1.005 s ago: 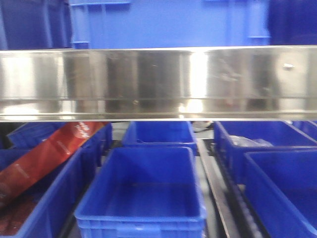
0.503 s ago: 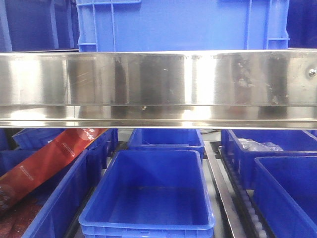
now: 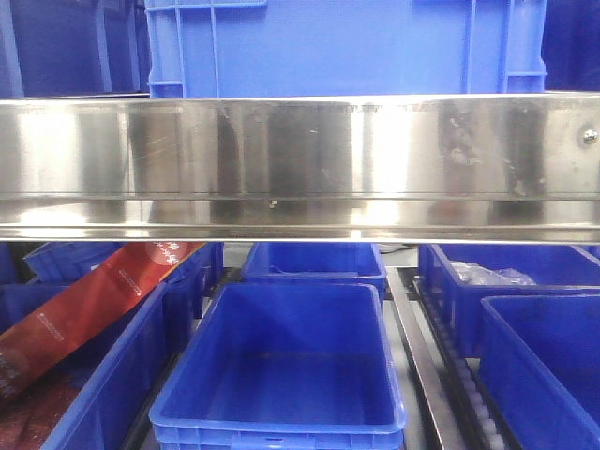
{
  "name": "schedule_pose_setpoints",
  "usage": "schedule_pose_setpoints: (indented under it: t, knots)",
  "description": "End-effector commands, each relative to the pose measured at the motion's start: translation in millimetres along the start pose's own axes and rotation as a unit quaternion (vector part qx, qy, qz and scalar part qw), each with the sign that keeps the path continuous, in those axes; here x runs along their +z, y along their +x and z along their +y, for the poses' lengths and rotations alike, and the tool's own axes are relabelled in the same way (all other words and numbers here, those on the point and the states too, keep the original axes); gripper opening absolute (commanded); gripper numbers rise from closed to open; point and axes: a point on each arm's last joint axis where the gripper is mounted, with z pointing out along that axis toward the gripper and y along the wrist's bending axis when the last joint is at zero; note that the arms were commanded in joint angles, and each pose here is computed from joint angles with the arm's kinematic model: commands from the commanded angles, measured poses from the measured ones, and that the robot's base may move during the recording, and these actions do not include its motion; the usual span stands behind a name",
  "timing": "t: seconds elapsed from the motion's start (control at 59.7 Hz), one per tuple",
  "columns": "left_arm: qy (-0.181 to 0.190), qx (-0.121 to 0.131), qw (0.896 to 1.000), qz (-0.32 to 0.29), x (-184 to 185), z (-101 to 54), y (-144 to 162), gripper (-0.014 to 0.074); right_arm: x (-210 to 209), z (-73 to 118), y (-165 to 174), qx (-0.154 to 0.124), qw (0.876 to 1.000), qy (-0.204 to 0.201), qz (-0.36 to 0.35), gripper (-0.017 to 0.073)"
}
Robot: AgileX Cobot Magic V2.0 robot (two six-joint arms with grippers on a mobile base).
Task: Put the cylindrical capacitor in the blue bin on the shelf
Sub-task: 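Lower the left gripper into a blue bin and release the orange cylinder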
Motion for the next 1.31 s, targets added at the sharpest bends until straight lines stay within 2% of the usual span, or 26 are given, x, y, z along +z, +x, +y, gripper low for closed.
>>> schedule_pose_setpoints:
  t: [0.0, 0.268, 0.352, 0.419, 0.536, 0.62, 0.704, 0.938, 1.022, 1.123, 1.29]
  knots:
    - [0.003, -0.001, 1.0, -0.019, -1.4, -0.6, -3.7, -0.0111, -1.0, -0.8, -3.6, -0.005, 1.0, 0.004, -0.02, -0.0025]
    - [0.004, -0.005, 0.999, -0.041, 0.1, -0.4, -19.0, -0.0111, -1.2, -1.0, -7.2, -0.005, 0.999, 0.006, -0.04, -0.0025]
    - [0.005, -0.004, 1.0, -0.03, 6.5, 0.3, -38.4, -0.0111, -1.4, -1.1, -8.8, -0.005, 0.999, 0.006, -0.049, -0.0025]
    - [0.014, 0.008, 1.0, -0.025, 14.8, -1.2, -58.2, -0.0111, -1.4, -1.1, -9.0, -0.005, 0.999, 0.006, -0.05, -0.0025]
    - [0.051, 0.029, 0.998, -0.026, 36.1, -11.9, -97.2, -0.0111, -1.4, -1.1, -9.0, -0.005, 0.999, 0.006, -0.05, -0.0025]
    - [0.082, 0.043, 0.995, -0.04, 54.1, -26.2, -127.8, -0.0111, -1.4, -1.1, -9.0, -0.005, 0.999, 0.006, -0.05, -0.0025]
    - [0.116, 0.054, 0.991, -0.043, 81.5, -48.0, -149.2, -0.0111, -1.4, -1.1, -9.3, -0.005, 0.999, 0.006, -0.051, -0.0025]
    - [0.179, 0.075, 0.98, -0.048, 158.1, -110.9, -181.6, -0.0111, -1.8, -0.3, -12.2, 0.005, 0.998, 0.001, -0.067, -0.0025]
    - [0.193, 0.081, 0.977, -0.035, 193.1, -133.6, -178.4, -0.0111, -1.8, -0.2, -12.2, 0.007, 0.998, 0.001, -0.067, -0.0025]
    - [0.202, 0.084, 0.976, -0.022, 226.0, -152.2, -170.1, -0.0111, -1.8, -0.1, -12.2, 0.007, 0.998, 0.0, -0.067, -0.0025]
    - [0.21, 0.082, 0.974, 0.005, 265.1, -169.3, -150.0, -0.0109, -1.8, -0.1, -12.2, 0.007, 0.998, 0.0, -0.067, -0.0025]
